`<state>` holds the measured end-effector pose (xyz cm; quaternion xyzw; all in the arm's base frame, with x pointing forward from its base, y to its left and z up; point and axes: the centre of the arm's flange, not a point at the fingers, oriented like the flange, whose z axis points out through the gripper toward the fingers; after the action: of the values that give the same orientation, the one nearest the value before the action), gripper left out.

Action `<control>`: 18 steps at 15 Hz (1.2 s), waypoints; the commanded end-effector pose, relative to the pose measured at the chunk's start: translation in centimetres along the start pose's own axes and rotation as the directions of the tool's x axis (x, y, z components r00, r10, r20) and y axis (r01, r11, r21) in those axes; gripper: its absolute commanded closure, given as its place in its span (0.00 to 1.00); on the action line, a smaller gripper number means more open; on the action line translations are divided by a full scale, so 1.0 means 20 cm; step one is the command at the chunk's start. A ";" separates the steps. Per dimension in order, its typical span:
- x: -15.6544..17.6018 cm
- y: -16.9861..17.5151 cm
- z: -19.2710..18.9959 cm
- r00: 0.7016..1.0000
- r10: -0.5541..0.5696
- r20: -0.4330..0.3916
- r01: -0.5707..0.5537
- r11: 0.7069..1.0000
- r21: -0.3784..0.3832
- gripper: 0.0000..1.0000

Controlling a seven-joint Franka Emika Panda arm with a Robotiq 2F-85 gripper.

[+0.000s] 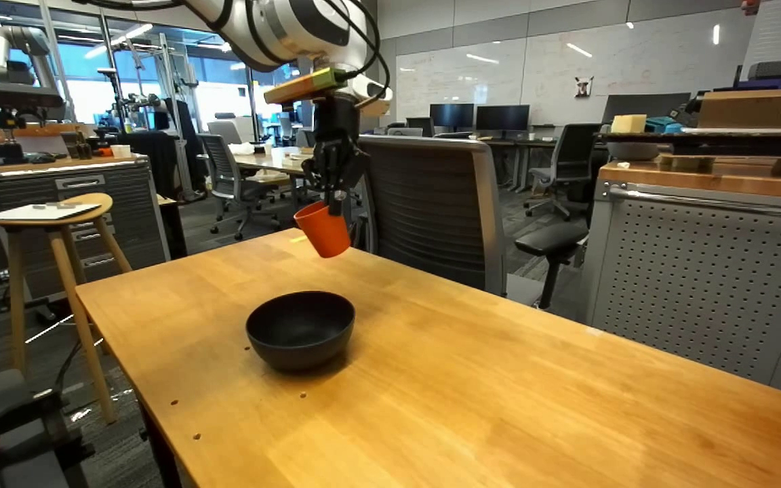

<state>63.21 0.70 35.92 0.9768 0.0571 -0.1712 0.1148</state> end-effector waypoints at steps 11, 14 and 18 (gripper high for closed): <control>0.10 0.01 0.62 0.959 0.047 0.278 -0.103 0.976 0.190 0.98; 0.15 0.02 0.74 0.950 0.053 0.308 -0.116 0.975 0.188 0.98; 0.17 0.03 0.80 0.946 0.050 0.320 -0.115 0.975 0.189 0.68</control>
<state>60.04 -3.11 20.02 0.9442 -0.0124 -0.3277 0.0320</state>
